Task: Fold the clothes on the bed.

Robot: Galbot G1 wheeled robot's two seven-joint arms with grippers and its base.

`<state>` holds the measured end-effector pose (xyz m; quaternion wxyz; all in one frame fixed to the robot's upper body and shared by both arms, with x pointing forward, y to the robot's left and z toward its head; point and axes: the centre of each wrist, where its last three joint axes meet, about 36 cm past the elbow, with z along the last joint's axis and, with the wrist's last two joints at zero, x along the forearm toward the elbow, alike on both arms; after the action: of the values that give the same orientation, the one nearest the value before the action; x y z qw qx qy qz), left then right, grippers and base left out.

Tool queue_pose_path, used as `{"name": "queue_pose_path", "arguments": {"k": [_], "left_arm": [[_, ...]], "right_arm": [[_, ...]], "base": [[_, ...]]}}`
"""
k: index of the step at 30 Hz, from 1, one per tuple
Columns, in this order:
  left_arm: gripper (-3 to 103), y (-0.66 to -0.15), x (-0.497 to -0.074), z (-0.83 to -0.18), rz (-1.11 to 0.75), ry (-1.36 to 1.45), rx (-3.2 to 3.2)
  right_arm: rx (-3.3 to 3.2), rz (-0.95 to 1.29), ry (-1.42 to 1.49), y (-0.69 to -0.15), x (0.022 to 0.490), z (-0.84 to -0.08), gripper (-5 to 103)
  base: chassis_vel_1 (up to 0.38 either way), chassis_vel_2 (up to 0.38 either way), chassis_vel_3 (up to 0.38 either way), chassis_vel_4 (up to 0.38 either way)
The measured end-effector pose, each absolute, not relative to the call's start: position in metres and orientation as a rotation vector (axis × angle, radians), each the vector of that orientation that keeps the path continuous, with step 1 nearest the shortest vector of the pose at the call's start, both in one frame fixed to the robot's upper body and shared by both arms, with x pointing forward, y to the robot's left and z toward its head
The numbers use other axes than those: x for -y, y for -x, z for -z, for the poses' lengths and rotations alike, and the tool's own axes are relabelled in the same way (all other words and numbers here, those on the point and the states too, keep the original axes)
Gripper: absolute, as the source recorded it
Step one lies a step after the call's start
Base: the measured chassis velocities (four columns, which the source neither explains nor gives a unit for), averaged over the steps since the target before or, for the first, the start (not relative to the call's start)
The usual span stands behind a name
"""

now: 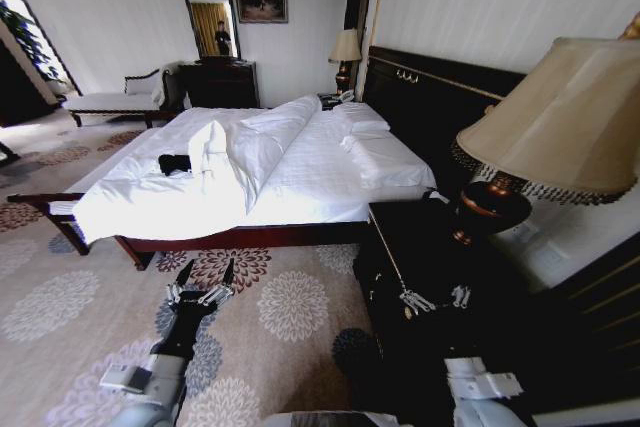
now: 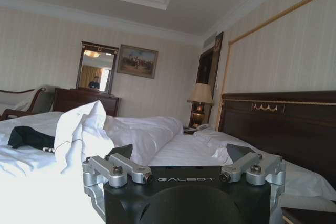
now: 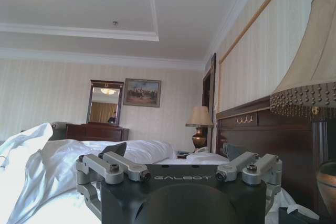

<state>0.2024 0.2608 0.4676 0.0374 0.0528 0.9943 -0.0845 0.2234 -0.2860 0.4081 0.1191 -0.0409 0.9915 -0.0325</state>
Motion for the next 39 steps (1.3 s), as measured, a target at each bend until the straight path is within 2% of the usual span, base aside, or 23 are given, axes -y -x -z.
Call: {"name": "queue_pose_path", "arguments": {"k": [19, 39], "left_arm": [[100, -0.201, -0.257, -0.465, 0.256, -0.105, -3.039], [100, -0.192, -0.257, -0.465, 0.214, -0.065, -3.031]], "right_arm": [[-2.895, 0.070, 0.182, -0.236, 0.282, -0.408, 100], [-2.876, 0.050, 0.177, -0.241, 0.279, -0.399, 100]], "base": [[-0.015, 0.016, 0.012, -0.016], [-0.114, 0.116, 0.116, -0.115]]}}
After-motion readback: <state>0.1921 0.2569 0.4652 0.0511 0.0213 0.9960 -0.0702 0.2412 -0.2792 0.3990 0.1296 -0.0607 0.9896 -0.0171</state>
